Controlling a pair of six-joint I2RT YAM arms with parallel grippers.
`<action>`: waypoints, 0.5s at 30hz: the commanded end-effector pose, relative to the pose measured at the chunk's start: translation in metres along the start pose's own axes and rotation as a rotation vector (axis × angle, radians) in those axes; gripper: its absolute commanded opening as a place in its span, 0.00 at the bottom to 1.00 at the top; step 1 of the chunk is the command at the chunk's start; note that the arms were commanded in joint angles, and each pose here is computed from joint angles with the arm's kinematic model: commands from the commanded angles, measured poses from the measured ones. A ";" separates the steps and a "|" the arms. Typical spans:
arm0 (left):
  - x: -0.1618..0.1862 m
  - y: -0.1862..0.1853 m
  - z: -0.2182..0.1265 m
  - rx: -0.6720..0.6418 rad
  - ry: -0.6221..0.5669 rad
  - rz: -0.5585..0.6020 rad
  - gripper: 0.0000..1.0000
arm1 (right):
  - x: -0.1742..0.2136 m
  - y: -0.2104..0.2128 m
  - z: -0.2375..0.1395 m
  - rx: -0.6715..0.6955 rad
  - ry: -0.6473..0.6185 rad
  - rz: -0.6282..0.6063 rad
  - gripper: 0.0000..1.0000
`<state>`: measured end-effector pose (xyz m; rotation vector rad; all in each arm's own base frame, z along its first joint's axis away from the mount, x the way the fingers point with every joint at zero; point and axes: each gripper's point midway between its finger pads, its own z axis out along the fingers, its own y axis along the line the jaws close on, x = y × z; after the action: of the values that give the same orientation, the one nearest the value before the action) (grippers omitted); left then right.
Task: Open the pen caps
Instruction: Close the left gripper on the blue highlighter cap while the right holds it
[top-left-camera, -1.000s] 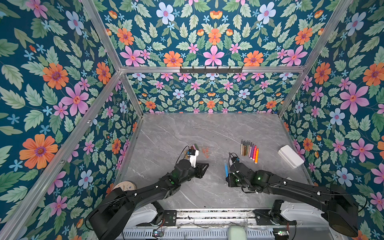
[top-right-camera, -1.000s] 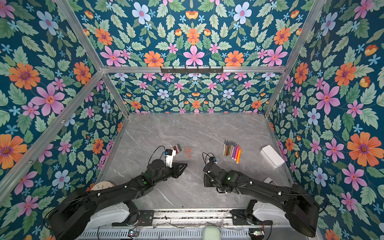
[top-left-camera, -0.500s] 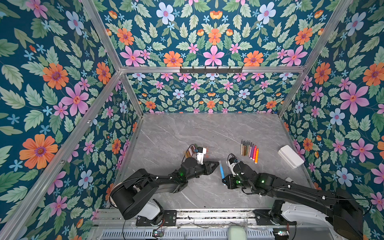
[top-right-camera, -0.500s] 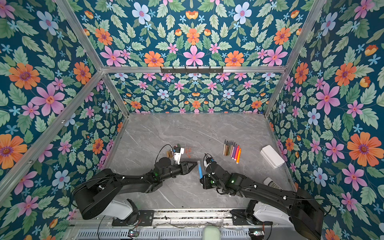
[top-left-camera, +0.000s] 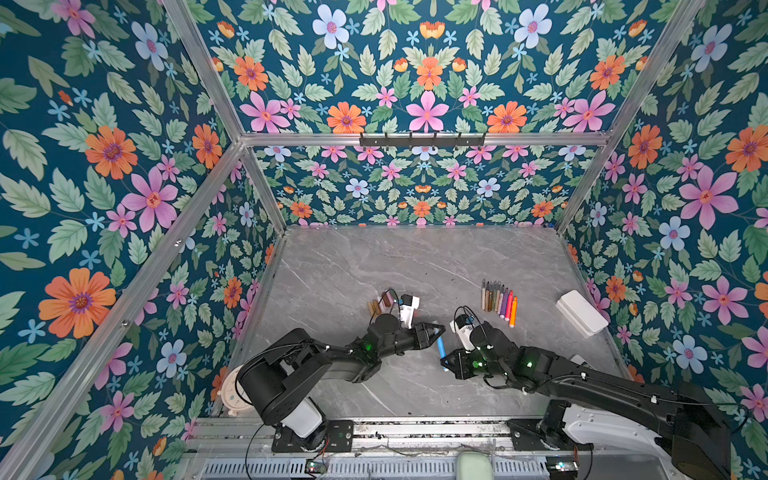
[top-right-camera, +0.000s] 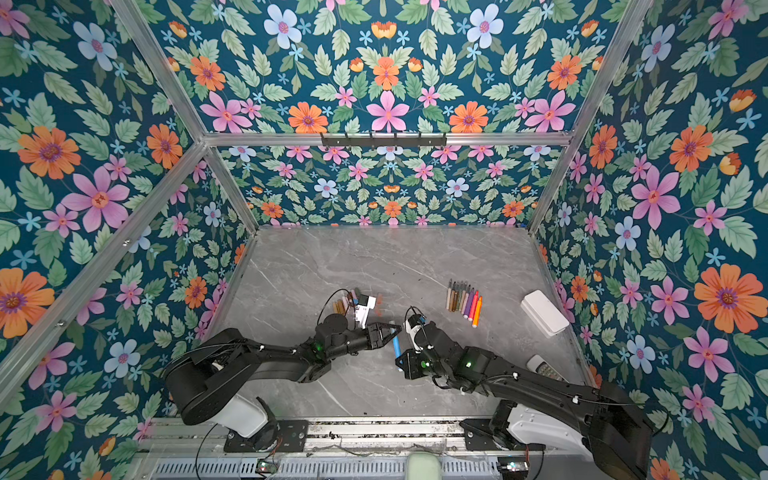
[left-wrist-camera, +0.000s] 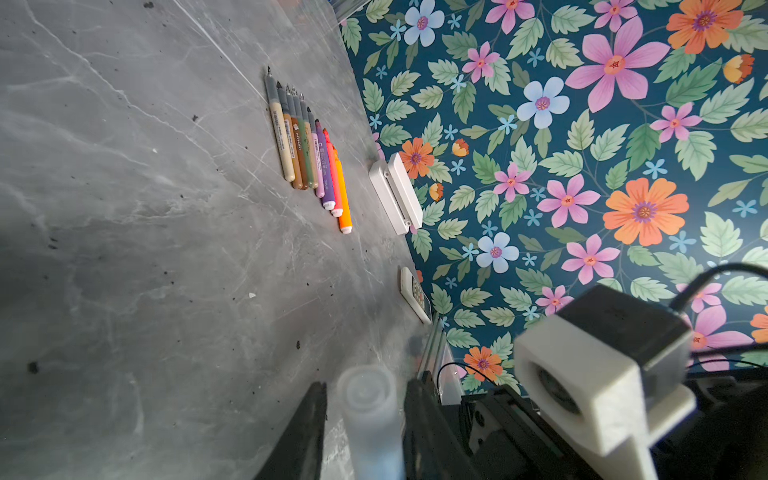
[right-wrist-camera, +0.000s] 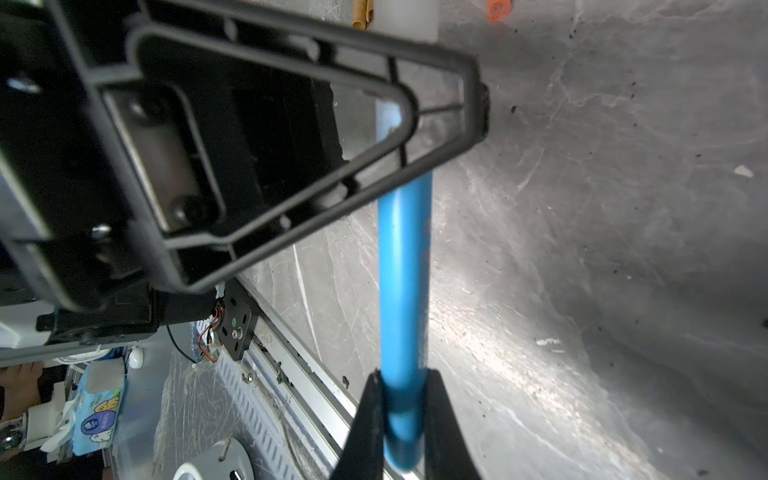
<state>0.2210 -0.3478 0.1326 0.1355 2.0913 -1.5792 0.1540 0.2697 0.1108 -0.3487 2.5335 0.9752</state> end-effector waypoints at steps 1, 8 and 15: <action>-0.005 -0.012 0.001 0.048 -0.011 0.012 0.35 | 0.000 0.002 0.000 -0.011 0.000 -0.015 0.00; -0.007 -0.018 0.001 0.062 -0.011 0.017 0.35 | 0.005 -0.001 0.007 -0.007 0.025 -0.005 0.00; -0.008 -0.020 -0.001 0.061 -0.010 0.025 0.35 | 0.004 -0.001 0.006 -0.002 0.022 -0.008 0.00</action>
<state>0.2210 -0.3496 0.1423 0.1462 2.0699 -1.5998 0.1533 0.2730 0.1039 -0.3580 2.5474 0.9820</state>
